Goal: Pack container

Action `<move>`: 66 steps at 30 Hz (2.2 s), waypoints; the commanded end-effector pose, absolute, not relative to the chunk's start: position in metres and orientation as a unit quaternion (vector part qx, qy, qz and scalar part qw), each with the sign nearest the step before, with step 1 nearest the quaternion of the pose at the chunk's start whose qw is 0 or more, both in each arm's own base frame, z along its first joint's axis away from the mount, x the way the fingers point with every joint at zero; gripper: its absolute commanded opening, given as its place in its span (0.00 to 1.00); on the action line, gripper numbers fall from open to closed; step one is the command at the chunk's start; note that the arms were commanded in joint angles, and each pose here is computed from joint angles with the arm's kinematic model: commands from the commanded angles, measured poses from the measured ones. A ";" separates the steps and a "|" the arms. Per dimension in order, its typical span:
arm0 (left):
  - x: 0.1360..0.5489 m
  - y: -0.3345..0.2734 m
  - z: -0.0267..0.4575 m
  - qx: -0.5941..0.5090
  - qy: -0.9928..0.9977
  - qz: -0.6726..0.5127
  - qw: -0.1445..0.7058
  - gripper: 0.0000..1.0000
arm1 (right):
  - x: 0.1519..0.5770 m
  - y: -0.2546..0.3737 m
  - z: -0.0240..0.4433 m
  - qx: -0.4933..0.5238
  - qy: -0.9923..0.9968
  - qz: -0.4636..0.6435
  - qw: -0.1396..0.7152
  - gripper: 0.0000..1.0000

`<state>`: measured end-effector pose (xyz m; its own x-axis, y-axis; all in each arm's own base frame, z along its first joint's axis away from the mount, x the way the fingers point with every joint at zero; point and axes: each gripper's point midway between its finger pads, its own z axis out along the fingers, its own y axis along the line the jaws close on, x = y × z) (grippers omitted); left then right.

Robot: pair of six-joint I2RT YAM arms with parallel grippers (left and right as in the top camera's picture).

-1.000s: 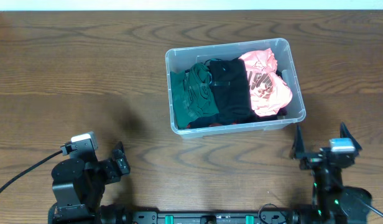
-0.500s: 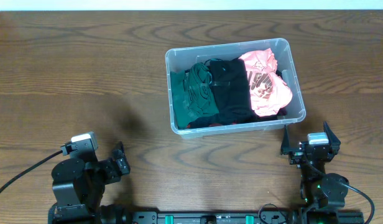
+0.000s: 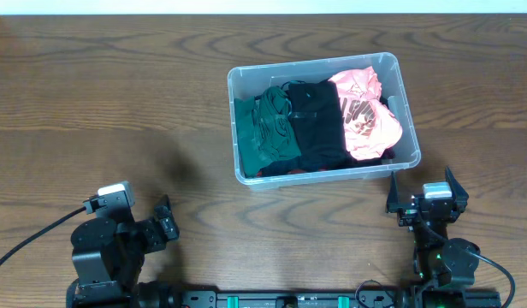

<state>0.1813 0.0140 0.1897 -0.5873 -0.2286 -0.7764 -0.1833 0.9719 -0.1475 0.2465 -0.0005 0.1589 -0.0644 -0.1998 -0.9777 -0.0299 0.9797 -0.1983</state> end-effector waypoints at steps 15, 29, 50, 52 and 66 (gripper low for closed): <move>0.181 0.013 0.189 -0.118 0.890 -0.029 0.439 0.98 | 0.246 0.004 0.158 -0.092 0.725 -0.059 0.680 0.99; 0.181 0.013 0.189 -0.117 0.890 -0.029 0.439 0.98 | 0.247 0.004 0.152 -0.092 0.734 -0.058 0.670 0.99; 0.181 0.010 0.189 -0.110 0.891 -0.033 0.440 0.98 | 0.247 0.004 0.152 -0.092 0.734 -0.058 0.670 0.99; 0.179 0.010 0.189 -0.109 0.889 -0.033 0.444 0.98 | 0.247 0.004 0.152 -0.092 0.734 -0.058 0.670 0.99; 0.211 0.024 0.130 -0.131 0.826 -0.019 0.548 0.98 | 0.247 0.004 0.152 -0.092 0.734 -0.058 0.670 0.99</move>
